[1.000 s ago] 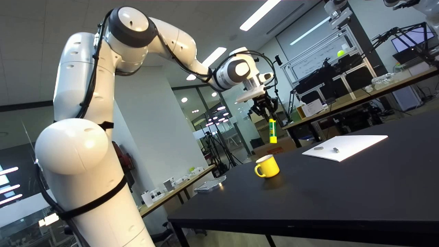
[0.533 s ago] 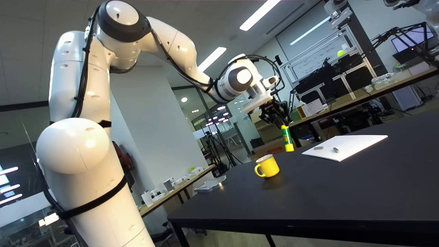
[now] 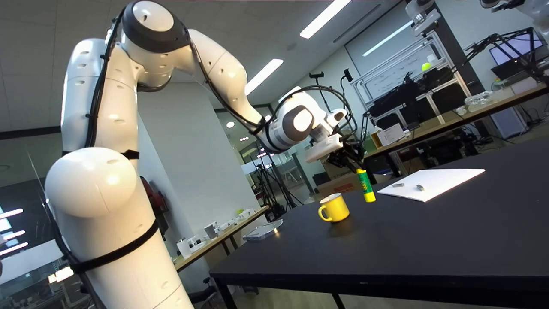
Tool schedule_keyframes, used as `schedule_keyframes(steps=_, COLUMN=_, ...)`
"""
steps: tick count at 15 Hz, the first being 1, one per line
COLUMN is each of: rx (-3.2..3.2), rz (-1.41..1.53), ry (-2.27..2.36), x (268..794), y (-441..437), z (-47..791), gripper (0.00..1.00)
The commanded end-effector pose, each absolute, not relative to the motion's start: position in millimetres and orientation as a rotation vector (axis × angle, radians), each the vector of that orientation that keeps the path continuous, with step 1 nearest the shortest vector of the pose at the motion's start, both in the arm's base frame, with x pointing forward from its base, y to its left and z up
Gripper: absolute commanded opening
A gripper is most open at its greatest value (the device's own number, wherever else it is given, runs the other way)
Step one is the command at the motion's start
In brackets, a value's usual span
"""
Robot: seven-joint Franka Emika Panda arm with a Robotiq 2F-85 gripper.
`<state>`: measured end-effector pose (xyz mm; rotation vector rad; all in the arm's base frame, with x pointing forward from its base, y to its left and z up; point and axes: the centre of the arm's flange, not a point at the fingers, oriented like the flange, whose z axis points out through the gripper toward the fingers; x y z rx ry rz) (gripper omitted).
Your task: Remove the glue stick from the mug and put it on the table
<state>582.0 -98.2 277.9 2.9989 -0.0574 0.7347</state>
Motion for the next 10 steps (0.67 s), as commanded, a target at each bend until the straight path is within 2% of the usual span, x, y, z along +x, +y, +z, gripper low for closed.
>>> schedule_keyframes(steps=1, rx=2.96, rz=0.807, ry=-0.126, x=567, y=-94, z=268, gripper=0.08)
schedule_keyframes(steps=10, rx=2.892, rz=0.811, ry=-0.124, x=556, y=-96, z=229, gripper=0.08)
